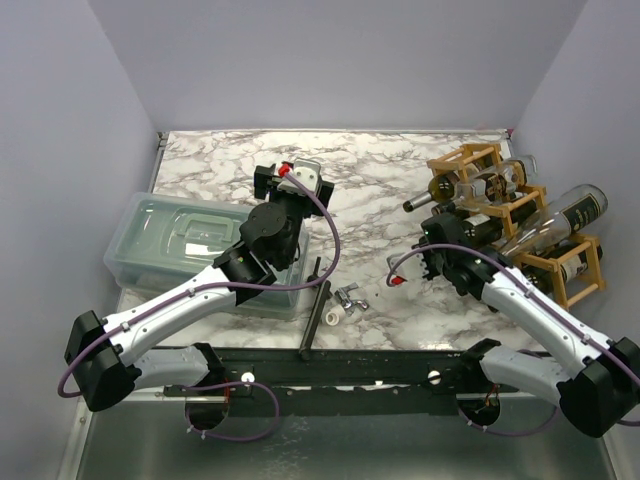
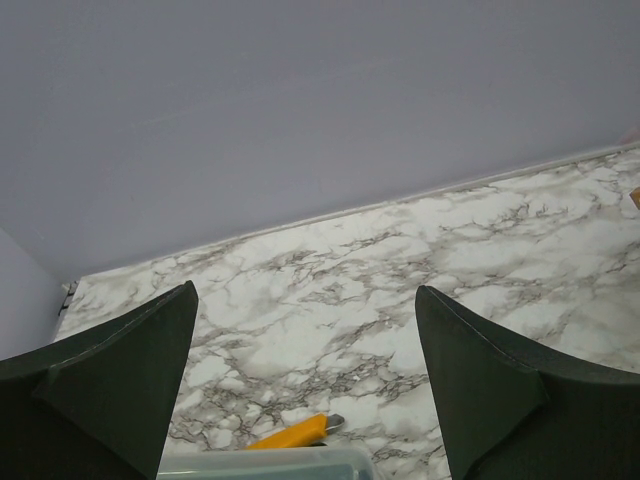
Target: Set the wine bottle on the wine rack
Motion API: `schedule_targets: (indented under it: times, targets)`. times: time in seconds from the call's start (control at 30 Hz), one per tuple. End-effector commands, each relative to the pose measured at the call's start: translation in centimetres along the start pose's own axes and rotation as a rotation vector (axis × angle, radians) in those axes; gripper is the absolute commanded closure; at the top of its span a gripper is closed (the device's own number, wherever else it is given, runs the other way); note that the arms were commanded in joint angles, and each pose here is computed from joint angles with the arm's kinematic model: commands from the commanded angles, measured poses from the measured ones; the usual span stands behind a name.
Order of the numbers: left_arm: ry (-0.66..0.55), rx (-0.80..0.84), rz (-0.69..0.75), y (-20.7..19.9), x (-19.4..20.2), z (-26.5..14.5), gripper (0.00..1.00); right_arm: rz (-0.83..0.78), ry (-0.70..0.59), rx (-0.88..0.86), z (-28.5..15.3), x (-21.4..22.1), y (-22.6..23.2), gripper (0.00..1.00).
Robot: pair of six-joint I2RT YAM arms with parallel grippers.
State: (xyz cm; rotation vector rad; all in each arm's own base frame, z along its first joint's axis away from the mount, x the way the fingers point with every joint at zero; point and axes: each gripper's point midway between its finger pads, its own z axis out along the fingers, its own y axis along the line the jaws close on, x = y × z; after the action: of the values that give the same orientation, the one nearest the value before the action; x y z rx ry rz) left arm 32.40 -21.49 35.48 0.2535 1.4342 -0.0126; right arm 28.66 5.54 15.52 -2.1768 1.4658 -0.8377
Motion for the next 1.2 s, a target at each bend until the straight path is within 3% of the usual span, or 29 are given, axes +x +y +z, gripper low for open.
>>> schedule_targets:
  times: [0.0,0.43,0.77,1.17]
  targets:
    - [-0.038,0.007,-0.041,0.3,-1.9,-0.3,0.09,-0.051,-0.069,0.193,-0.9,-0.8,-5.0,1.00]
    - [-0.036,0.015,-0.039,0.1,-1.7,-0.2,0.09,-0.048,-0.085,0.224,-0.5,-0.7,-3.9,0.99]
    - [-0.037,0.017,-0.043,0.0,-1.8,-0.2,0.09,0.022,0.000,0.269,-0.9,2.0,-3.5,0.82]
    - [-0.044,0.013,-0.051,0.2,-2.1,-0.4,0.09,0.108,0.062,0.240,0.0,4.1,-0.7,0.75]
